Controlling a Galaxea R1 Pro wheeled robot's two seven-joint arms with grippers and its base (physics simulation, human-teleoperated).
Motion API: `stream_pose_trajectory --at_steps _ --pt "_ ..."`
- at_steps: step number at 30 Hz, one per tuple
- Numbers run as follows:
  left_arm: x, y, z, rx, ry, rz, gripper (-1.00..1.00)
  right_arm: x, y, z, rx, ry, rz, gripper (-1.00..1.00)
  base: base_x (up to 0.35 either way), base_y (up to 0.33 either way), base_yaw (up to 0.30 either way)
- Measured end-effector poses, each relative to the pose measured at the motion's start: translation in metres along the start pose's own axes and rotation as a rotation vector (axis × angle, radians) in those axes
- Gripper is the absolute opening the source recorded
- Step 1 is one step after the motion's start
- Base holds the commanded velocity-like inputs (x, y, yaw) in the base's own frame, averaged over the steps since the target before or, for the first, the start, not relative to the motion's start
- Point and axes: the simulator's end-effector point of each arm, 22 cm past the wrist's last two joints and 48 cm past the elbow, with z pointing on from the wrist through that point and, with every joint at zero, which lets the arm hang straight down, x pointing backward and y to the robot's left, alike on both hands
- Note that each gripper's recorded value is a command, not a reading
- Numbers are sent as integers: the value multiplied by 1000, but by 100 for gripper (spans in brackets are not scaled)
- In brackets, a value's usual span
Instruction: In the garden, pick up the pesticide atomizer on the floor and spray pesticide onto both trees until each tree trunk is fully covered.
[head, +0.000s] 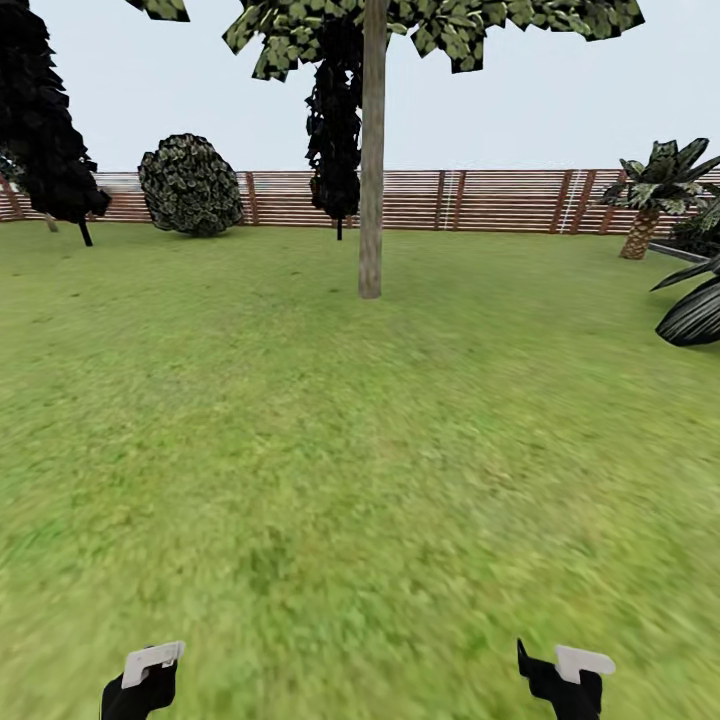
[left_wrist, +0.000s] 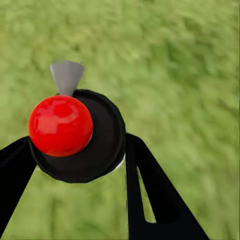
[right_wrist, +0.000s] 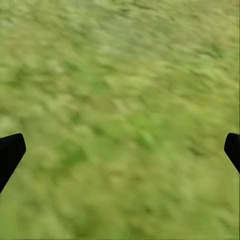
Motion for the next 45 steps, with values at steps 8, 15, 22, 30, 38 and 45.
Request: stream_pose_trajectory --at_steps 8,15,22,30,38,45 --pt "0 0 0 0 0 0 -100 1 0 0 0 1 0 100 338 0 0" --pt "0 0 0 0 1 0 -100 1 0 0 0 1 0 100 338 0 0" --pt "0 0 0 0 1 0 -100 1 0 0 0 1 0 100 338 0 0" --pt "0 0 0 0 1 -1 -100 1 0 0 0 1 0 100 338 0 0" --pt "0 0 0 0 1 -1 -100 1 0 0 1 1 0 100 338 0 0" --pt "0 0 0 0 1 0 -100 1 0 0 0 1 0 100 338 0 0"
